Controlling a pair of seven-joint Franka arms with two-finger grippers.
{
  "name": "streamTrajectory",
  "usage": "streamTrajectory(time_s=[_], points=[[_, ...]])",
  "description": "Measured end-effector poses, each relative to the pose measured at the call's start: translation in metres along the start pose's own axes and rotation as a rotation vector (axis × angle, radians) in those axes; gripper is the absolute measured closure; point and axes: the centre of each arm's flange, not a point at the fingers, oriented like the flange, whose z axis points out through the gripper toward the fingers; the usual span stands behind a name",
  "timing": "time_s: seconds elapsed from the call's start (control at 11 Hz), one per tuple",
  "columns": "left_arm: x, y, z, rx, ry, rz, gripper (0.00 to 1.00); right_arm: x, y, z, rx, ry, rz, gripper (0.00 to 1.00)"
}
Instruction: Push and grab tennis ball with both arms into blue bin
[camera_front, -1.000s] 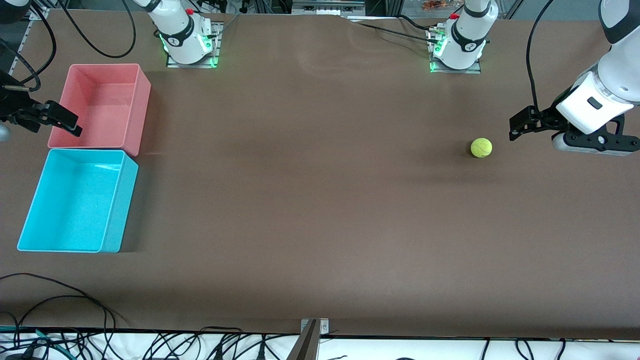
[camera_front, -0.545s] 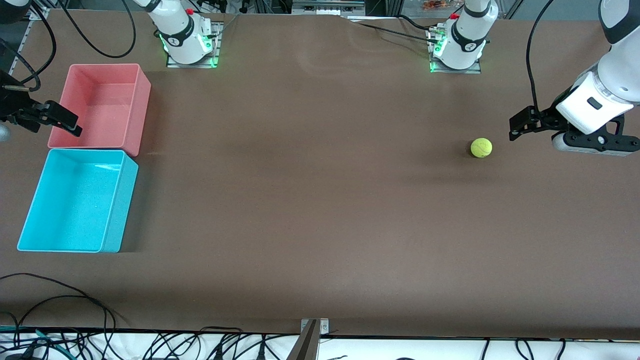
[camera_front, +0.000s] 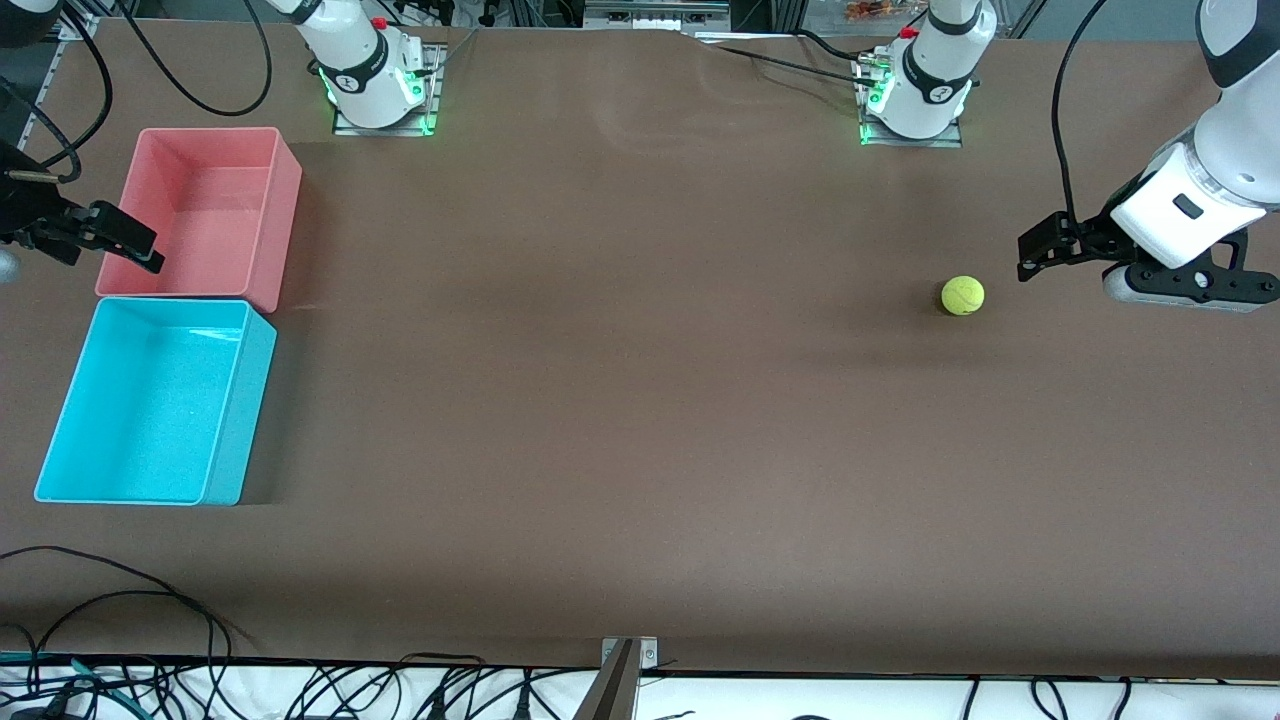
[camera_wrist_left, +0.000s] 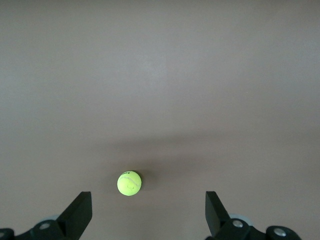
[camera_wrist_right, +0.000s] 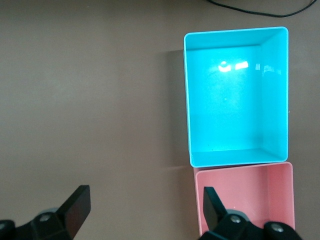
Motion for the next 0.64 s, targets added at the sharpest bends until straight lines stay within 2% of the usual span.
streamTrajectory(time_s=[0.45,0.64], points=[[0.0,-0.002,0.0,0.0,0.0,-0.003,0.0,0.0,0.0,0.0,0.0,0.0,0.0,0.0],[0.001,-0.022,-0.003,-0.001,0.006,-0.039,0.0,0.0,0.0,0.0,0.0,0.0,0.0,0.0]])
